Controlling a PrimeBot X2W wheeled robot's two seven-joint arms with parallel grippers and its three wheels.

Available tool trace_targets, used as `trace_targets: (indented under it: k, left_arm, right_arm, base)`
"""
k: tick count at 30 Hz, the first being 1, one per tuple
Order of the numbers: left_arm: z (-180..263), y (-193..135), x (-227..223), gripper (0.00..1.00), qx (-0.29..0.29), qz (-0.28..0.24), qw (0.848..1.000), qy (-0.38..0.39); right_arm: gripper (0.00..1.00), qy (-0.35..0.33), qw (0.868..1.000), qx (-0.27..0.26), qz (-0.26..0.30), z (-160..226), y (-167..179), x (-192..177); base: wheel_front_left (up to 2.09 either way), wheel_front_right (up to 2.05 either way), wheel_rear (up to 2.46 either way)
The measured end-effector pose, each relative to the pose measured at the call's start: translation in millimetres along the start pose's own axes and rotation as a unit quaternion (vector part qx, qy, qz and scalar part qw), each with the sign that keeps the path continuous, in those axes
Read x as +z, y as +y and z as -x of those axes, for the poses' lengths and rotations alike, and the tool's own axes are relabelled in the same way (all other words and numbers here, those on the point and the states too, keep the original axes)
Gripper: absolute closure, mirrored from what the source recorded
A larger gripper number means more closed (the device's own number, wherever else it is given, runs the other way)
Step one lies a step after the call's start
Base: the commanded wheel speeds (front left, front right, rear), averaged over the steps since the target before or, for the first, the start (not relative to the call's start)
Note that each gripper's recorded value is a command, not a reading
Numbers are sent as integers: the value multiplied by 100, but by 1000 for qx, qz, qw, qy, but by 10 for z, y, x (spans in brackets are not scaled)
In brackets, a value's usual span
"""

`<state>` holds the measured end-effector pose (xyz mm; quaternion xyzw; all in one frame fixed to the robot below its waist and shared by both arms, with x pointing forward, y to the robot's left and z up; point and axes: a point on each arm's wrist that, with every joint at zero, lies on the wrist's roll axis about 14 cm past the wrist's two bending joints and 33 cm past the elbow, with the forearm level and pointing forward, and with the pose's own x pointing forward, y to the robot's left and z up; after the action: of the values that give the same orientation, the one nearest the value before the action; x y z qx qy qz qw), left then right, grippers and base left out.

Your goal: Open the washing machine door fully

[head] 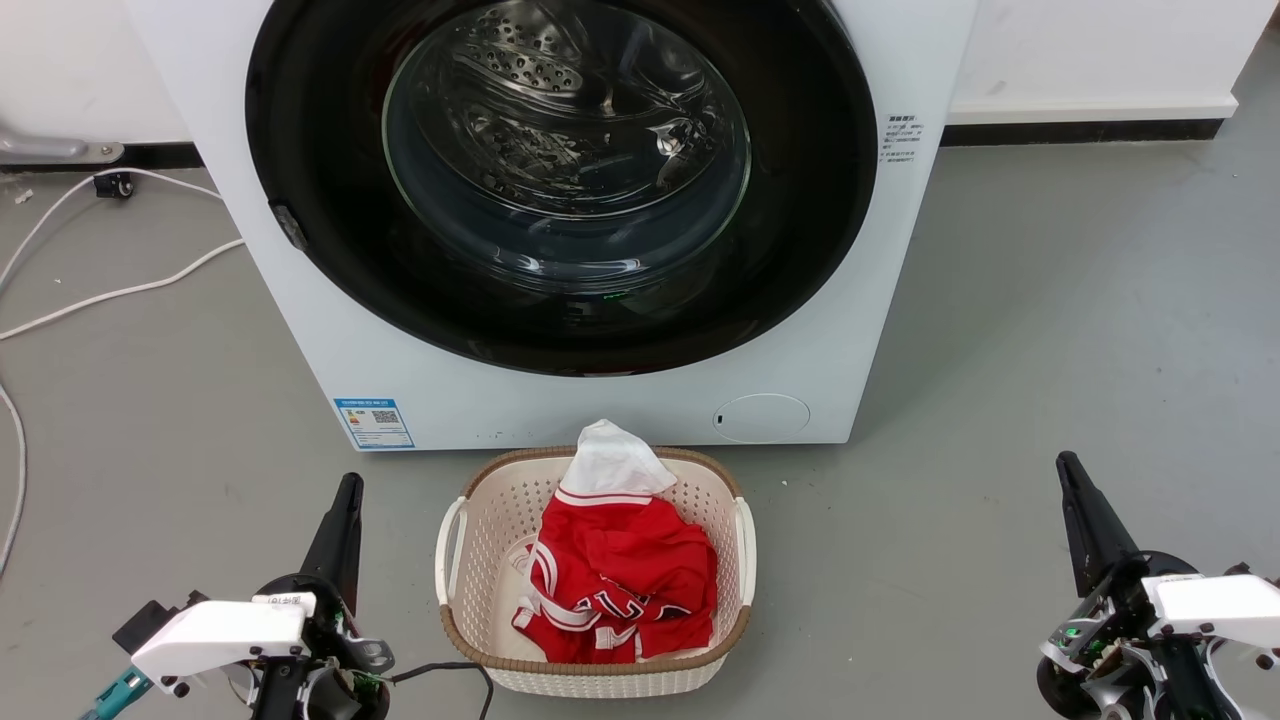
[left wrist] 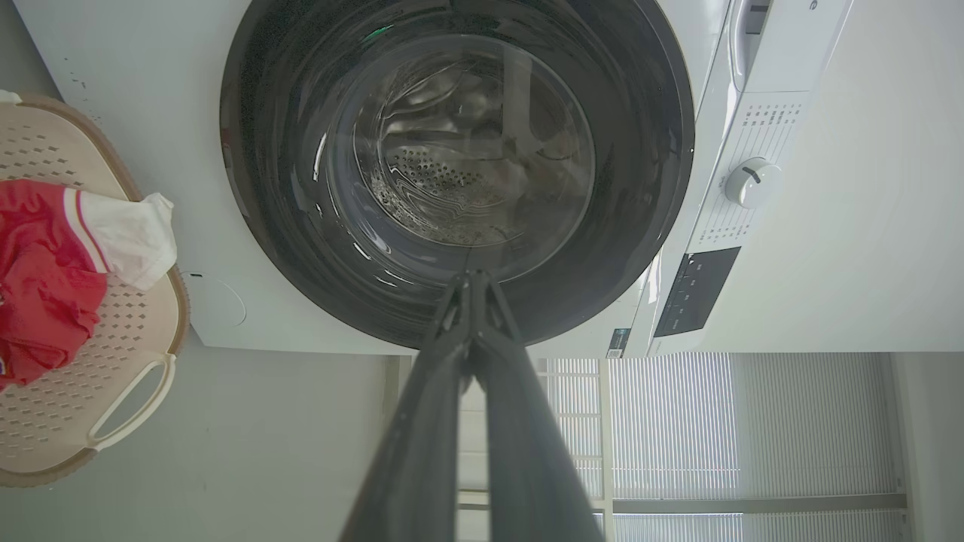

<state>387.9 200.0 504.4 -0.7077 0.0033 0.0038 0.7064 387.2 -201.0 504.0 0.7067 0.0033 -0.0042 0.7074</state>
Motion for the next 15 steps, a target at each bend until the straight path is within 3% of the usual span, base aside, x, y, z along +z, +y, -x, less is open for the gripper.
trace_targets:
  k: [15]
  left_arm:
    - [0,0,0,100,0,0,1000,0]
  right_arm:
    - [100,0,1000,0,0,-1,1,0]
  base:
    - [0,0,0]
